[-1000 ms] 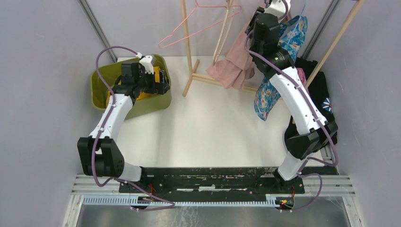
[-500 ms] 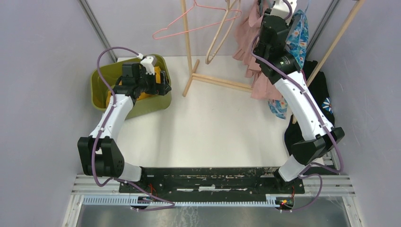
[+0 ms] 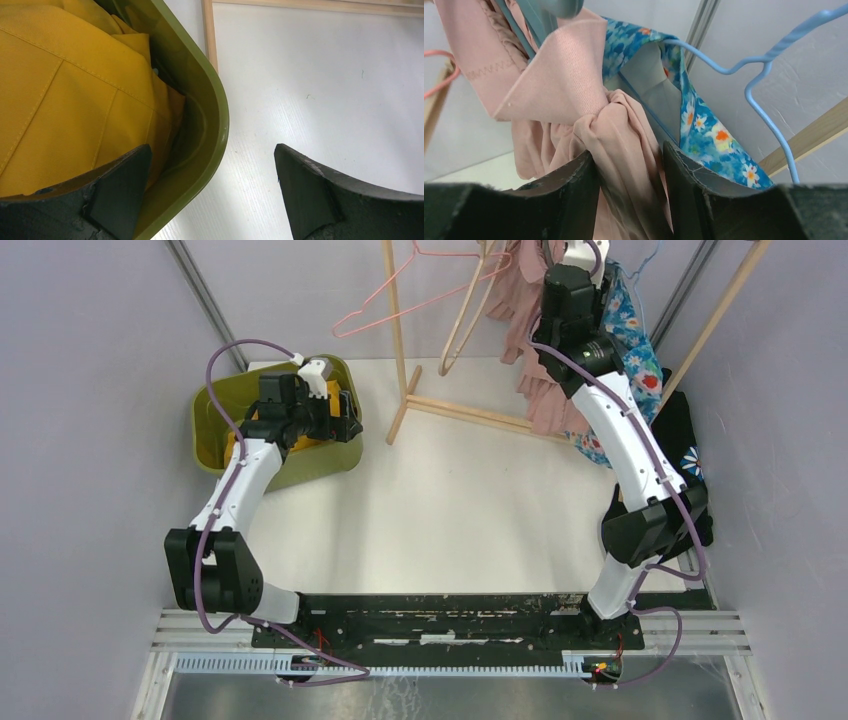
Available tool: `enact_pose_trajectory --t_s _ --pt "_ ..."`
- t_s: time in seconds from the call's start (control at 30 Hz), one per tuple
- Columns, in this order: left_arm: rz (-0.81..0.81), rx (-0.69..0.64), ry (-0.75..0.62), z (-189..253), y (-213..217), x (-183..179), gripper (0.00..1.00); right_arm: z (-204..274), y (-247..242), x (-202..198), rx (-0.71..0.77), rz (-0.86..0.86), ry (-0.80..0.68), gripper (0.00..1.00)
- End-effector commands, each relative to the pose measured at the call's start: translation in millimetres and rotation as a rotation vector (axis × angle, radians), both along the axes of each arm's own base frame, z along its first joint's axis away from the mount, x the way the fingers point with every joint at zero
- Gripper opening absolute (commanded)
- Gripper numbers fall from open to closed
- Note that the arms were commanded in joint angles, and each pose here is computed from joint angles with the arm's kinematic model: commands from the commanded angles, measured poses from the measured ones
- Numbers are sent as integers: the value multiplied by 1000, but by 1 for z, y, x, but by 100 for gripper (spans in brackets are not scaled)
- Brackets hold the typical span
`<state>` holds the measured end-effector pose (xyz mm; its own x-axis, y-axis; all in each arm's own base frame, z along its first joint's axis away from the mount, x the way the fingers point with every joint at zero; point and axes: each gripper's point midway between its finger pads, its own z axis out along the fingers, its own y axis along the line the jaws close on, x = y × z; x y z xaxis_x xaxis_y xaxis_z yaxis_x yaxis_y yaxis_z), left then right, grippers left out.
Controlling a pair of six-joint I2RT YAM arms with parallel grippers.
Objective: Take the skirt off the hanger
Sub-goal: Pick up the hanger from the clothesline.
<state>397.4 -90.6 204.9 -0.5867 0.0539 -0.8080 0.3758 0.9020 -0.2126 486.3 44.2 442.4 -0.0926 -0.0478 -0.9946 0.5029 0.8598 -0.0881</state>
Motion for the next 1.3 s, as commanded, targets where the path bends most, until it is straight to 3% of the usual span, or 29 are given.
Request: enact_pose_trajectory --t_s 0.0,0.03,0.13,0.17,0.27,0.37,0.6,0.77,1.27 --pt "-32 29 -72 16 -1 10 99 7 0 -5 20 43 17 52" --pt "-33 30 -70 15 -1 10 99 6 0 -5 21 60 26 48" --pt "-33 30 -70 14 -1 10 99 9 0 -8 26 86 27 21" --pt "-34 30 -69 14 -1 10 99 11 -2 -10 29 87 22 16" --pt "-34 28 -70 14 -2 10 99 14 -3 -10 34 108 23 12" --pt "-36 27 -72 14 -2 9 99 11 -5 -10 40 114 32 1" --pt "-33 25 -74 13 -2 8 99 11 4 -3 39 190 46 1" --pt "-26 34 -76 15 0 10 99 40 1 -4 -41 211 -33 1" --pt "-24 32 -64 11 0 13 99 100 -33 -23 -271 40 -241 1"
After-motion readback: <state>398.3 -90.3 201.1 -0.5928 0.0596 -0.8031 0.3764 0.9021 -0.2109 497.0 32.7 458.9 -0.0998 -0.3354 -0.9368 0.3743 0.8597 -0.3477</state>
